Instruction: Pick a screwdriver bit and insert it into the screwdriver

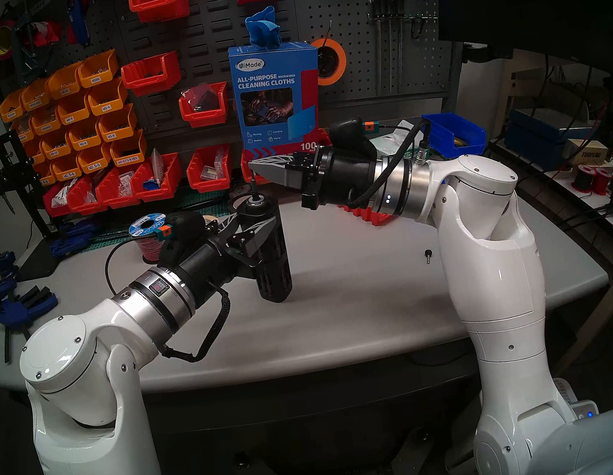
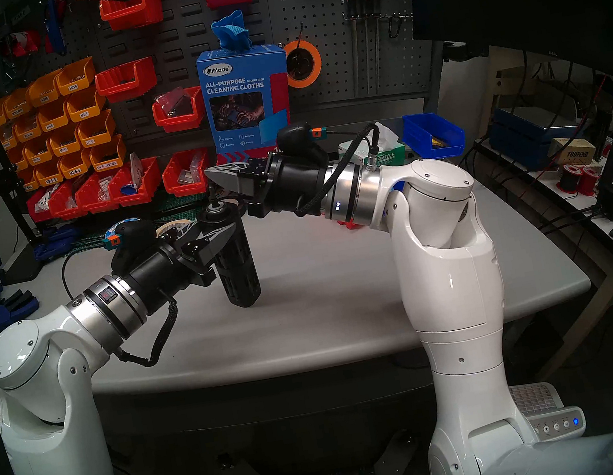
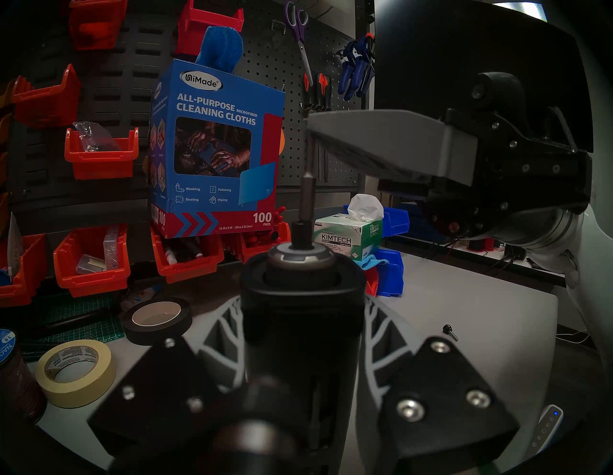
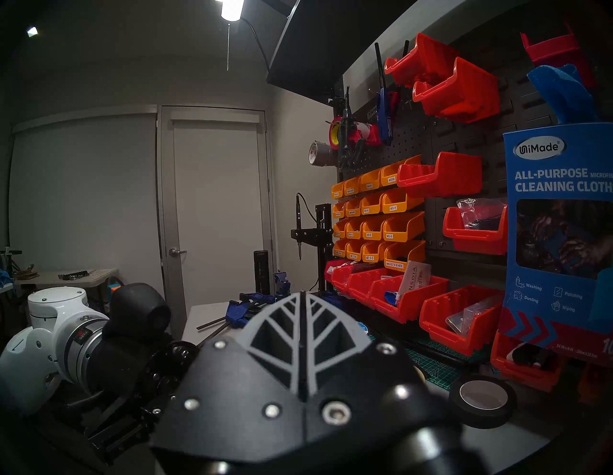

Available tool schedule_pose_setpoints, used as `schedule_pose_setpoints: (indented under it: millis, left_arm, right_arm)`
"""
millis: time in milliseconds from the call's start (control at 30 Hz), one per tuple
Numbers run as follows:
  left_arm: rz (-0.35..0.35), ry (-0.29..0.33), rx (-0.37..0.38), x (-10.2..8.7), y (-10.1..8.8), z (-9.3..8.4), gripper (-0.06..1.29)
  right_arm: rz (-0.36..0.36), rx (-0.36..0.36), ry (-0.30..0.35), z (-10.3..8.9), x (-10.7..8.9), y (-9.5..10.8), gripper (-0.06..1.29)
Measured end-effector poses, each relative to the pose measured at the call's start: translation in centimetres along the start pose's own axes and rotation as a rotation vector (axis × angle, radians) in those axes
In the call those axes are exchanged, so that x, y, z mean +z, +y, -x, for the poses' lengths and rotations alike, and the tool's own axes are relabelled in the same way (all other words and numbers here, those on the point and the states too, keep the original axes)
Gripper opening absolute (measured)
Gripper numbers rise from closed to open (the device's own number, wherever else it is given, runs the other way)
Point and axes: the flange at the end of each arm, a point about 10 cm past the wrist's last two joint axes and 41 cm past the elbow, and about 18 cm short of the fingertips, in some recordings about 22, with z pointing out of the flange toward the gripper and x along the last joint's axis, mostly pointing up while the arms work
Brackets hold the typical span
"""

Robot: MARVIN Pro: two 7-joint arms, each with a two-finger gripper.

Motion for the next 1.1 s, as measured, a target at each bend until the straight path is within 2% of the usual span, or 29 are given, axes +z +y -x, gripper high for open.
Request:
schedule_pose_setpoints:
  millis: [367,733,1100]
  left_arm:
    - [0.001,0.0,0.003,-0.01,0.01,0.0,0.44]
    - [0.006,0.0,0.005,-0.06,0.04,0.01,0.44]
    - [0.009,0.001,0.007,-0.07,0.07,0.02,0.44]
  right_arm:
    - [-0.002,0.005,-0.002,0.2,0.0,0.11,-0.04]
    - [-0.033,0.001,-0.017,0.3,0.47,-0.19,-0.04]
    - [-0.019,-0.02,-0.033,-0.02,0.16,-0.31,-0.04]
